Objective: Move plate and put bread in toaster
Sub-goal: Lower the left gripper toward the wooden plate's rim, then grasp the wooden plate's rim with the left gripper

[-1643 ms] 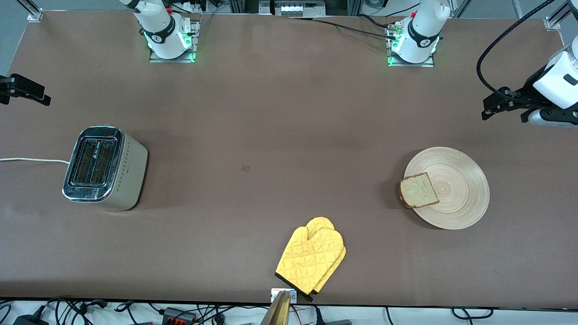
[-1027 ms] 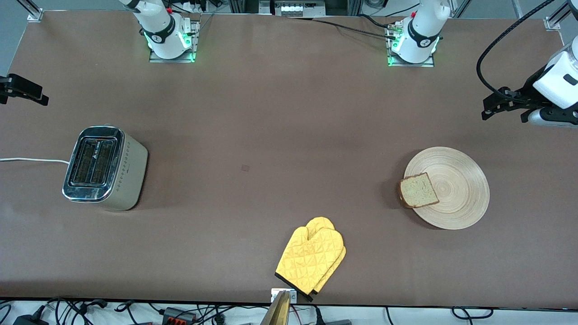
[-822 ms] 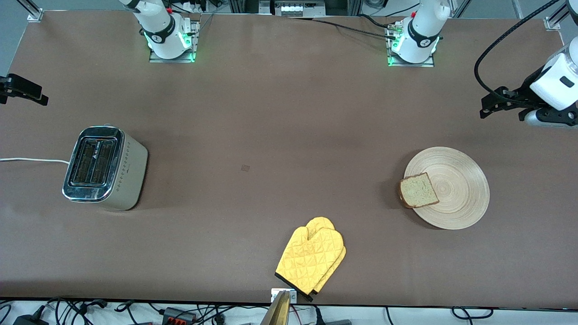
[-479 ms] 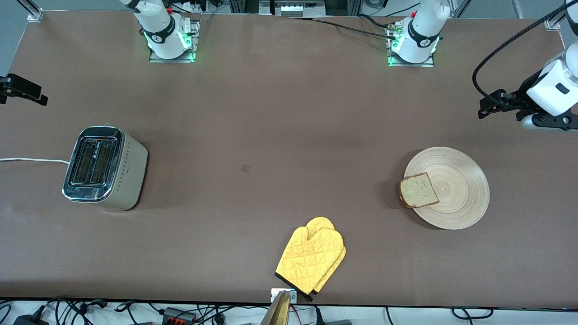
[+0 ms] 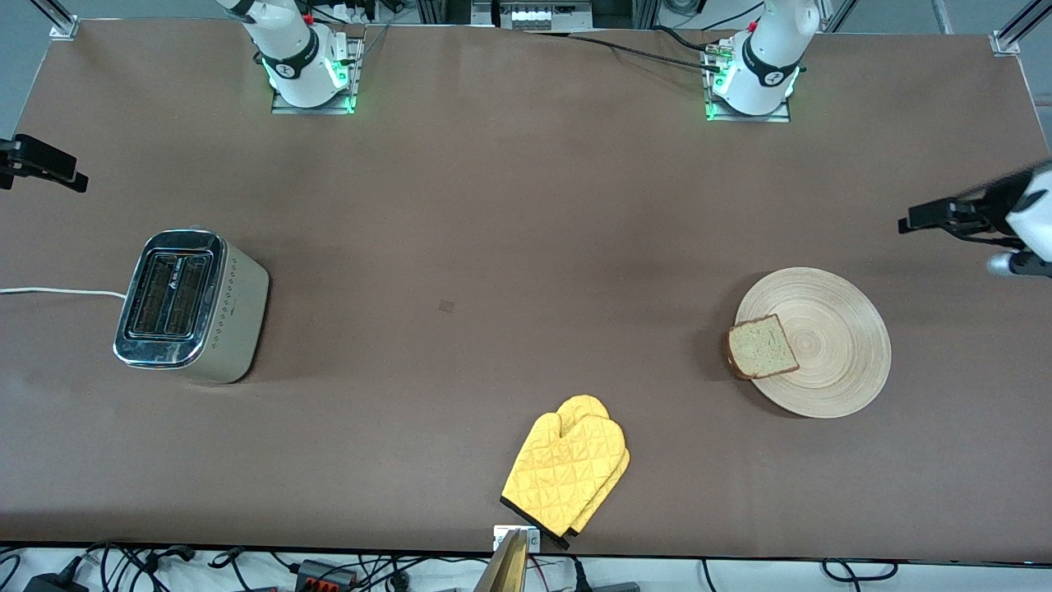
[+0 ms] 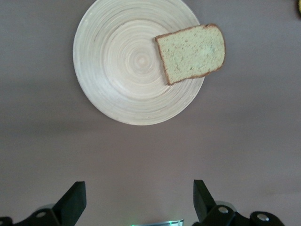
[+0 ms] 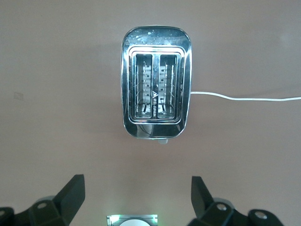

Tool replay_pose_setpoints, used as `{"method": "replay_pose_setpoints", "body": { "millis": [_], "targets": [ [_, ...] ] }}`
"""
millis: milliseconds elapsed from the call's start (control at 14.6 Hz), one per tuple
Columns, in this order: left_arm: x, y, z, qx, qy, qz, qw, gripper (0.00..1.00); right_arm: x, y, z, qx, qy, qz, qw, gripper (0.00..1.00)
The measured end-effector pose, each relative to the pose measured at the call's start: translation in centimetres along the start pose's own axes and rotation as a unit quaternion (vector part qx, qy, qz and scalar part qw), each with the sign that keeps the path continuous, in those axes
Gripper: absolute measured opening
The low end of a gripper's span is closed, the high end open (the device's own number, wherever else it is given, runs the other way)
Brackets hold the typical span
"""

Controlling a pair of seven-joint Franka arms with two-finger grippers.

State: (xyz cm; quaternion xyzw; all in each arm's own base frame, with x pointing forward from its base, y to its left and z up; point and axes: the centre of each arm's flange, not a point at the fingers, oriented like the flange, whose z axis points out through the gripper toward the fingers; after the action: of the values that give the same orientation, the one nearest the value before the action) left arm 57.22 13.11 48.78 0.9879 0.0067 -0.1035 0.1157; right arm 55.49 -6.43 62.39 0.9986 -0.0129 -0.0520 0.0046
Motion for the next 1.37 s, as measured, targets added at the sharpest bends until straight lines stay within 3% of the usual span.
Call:
{"method": "replay_pose_setpoints", "body": {
  "millis": [205,411,685,958,1232,1301,1369],
  "targets": [
    [1.8,-10.2,3.6,-0.093,0.01,0.013,0.996,1.0,0.0,0.0,0.0,0.0,0.0,0.0,1.0,1.0],
    [3.0,-17.2,9.7,-0.181,0.023,0.02,0.983,1.0,0.0,0.0,0.0,0.0,0.0,0.0,1.0,1.0],
    [4.0,-23.7,17.5,-0.245,0.074,0.039,0.966,1.0,0.2,0.0,0.4,0.0,-0.004,0.0,1.0,1.0],
    [5.0,-25.9,25.3,-0.321,0.104,0.02,0.941,1.0,0.3,0.0,0.5,0.0,-0.005,0.0,1.0,1.0],
    [6.0,-25.8,28.9,-0.369,0.119,-0.005,0.922,0.96,0.3,0.1,0.5,-0.002,-0.005,0.001,1.0,1.0],
    [6.1,-25.7,29.7,-0.377,0.12,-0.011,0.918,0.92,0.3,0.1,0.5,-0.002,-0.005,0.001,1.0,1.0],
    [6.2,-25.7,30.5,-0.383,0.119,-0.014,0.916,0.8,0.3,0.2,0.5,-0.002,-0.005,0.001,1.0,1.0]
  ]
}}
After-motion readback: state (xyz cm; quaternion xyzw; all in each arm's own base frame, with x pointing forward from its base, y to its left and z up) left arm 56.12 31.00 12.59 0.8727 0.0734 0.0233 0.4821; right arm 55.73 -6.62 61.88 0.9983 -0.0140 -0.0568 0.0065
